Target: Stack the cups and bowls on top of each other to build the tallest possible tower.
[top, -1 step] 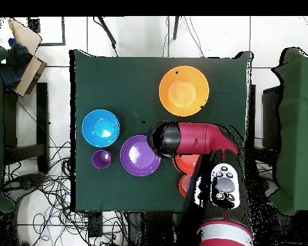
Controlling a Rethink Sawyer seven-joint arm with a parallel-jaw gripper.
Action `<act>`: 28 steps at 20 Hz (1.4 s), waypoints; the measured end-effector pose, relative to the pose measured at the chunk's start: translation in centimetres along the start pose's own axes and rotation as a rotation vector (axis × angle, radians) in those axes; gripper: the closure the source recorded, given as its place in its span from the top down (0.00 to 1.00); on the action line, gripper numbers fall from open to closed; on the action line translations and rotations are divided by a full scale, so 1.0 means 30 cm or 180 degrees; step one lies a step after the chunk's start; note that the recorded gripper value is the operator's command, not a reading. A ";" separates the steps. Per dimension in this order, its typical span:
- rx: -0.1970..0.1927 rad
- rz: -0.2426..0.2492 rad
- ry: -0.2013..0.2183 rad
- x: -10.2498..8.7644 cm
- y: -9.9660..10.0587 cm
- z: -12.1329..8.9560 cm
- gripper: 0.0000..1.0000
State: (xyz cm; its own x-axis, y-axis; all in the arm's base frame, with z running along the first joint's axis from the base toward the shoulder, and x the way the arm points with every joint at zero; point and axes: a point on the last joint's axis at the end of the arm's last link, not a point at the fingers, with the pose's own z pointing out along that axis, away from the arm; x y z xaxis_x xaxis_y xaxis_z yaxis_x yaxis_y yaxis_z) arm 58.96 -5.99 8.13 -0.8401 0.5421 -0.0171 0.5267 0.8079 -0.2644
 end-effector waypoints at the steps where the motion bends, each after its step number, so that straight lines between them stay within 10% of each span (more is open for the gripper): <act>1: -0.0004 -0.0003 0.0000 0.000 0.002 0.000 0.00; 28: 0.0006 -0.0040 0.0139 0.017 0.034 -0.057 0.00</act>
State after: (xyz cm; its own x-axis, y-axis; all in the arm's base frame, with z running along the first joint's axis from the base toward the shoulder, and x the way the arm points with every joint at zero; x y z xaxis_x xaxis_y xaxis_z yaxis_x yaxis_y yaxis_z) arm 59.27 -4.49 9.50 -0.8402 0.5416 0.0283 0.5159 0.8143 -0.2661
